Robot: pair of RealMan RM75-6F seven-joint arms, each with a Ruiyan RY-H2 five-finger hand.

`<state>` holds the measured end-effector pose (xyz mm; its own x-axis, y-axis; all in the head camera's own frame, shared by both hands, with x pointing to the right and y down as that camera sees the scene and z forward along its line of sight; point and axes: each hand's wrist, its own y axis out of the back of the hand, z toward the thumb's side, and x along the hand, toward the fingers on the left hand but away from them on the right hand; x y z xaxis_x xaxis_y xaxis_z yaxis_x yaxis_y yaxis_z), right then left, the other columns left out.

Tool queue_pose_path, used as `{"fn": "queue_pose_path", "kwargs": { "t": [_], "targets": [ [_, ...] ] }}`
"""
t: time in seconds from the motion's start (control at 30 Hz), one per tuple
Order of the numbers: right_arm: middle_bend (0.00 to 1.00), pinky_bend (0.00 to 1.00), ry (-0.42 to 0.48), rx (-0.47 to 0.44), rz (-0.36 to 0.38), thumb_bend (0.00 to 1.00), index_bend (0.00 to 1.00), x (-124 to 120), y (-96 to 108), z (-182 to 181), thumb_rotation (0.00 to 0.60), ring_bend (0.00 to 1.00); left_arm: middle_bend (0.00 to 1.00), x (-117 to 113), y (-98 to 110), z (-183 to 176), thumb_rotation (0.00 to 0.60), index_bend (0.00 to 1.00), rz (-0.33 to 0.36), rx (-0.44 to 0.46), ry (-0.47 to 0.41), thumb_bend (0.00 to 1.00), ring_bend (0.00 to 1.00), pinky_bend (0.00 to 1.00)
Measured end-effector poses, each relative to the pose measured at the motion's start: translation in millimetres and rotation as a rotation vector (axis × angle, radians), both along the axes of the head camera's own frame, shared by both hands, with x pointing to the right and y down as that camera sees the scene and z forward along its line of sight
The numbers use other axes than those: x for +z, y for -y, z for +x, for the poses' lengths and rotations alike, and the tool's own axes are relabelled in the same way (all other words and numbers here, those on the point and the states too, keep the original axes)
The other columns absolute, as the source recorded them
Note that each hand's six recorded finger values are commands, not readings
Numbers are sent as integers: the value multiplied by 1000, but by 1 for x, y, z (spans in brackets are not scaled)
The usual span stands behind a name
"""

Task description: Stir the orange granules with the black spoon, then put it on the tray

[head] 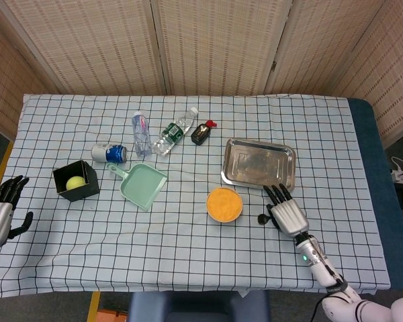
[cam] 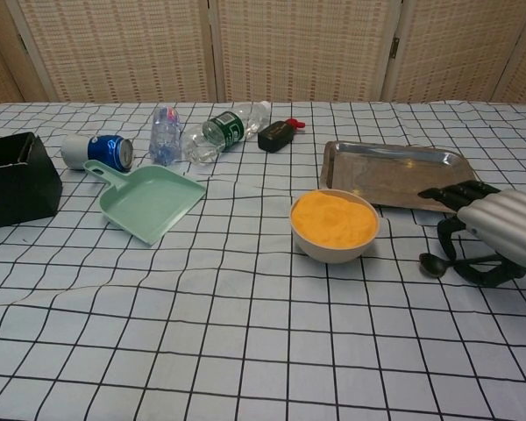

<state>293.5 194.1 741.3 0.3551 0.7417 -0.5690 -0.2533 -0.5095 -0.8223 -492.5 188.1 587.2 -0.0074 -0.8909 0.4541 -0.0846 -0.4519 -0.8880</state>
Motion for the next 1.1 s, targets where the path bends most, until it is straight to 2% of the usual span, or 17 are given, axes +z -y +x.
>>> {"fn": "queue_pose_path", "kwargs": {
  "t": [0.37, 0.63, 0.83, 1.1],
  "targets": [
    [0, 0, 110, 50, -1, 344, 600, -26, 14, -9, 600, 0, 0, 0, 0, 1, 600, 0, 1, 4, -7, 458, 1, 182],
    [0, 0, 222, 66, 2, 345, 594, -51, 44, -40, 600, 0, 0, -2, 1, 1, 600, 0, 7, 1, -8, 459, 1, 183],
    [0, 0, 227, 42, -12, 345, 584, -46, 62, -69, 600, 0, 0, -2, 1, 1, 600, 0, 4, 2, -15, 458, 1, 182],
    [0, 0, 226, 3, -30, 346, 558, -33, 67, -111, 600, 0, 0, -4, 2, -2, 600, 0, 6, -5, -22, 458, 1, 182]
  ]
}}
